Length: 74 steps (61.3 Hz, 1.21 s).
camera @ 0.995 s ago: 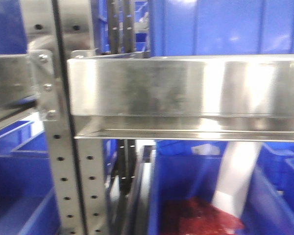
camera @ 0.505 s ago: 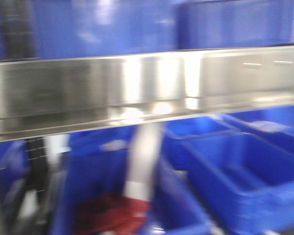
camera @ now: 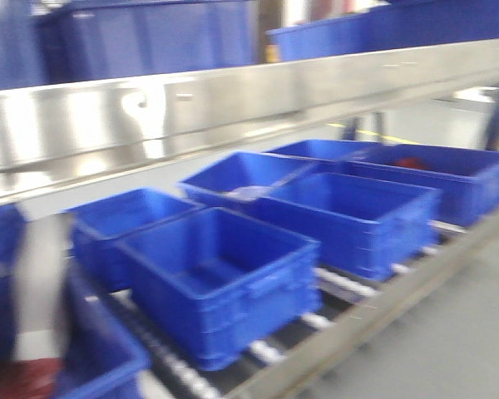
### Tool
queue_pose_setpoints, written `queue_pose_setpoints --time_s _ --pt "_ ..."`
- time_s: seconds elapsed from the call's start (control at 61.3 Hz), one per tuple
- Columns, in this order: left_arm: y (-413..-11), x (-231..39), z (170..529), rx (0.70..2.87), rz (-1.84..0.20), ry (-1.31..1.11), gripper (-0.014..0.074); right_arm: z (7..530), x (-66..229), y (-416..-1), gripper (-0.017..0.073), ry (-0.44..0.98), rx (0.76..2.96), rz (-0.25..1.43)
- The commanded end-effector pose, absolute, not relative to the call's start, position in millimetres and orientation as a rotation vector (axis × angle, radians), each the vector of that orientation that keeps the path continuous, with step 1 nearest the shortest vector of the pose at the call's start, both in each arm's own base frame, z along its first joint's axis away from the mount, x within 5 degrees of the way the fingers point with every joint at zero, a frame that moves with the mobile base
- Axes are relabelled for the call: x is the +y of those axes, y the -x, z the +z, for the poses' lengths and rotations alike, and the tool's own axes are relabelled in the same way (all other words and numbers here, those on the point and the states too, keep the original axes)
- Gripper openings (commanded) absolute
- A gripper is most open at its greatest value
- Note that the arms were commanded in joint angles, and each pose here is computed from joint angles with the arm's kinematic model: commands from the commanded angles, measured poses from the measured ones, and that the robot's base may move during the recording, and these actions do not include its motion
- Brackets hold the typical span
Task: Grab orange capacitor from left shelf to right conveyor
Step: 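Drive the base away from the shelf holding the cylinder in the right gripper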
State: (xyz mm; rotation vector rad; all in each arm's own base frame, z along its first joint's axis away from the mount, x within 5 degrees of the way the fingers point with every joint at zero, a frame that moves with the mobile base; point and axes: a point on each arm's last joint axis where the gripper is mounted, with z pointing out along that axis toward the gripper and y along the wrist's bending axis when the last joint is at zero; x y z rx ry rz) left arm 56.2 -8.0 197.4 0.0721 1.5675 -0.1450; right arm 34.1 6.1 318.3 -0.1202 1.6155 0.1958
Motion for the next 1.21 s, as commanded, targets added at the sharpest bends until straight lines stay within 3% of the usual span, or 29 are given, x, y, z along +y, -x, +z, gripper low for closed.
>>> queue_pose_setpoints --time_s 0.0,1.19 --pt "-54.7 -7.4 207.8 1.462 -0.151 -0.062 -0.0127 337.2 5.6 -32.4 0.0065 0.114 1.494 0.199" --pt "-54.7 -7.4 207.8 1.462 -0.151 -0.062 -0.0127 337.2 5.6 -32.4 0.0065 0.114 1.494 0.199"
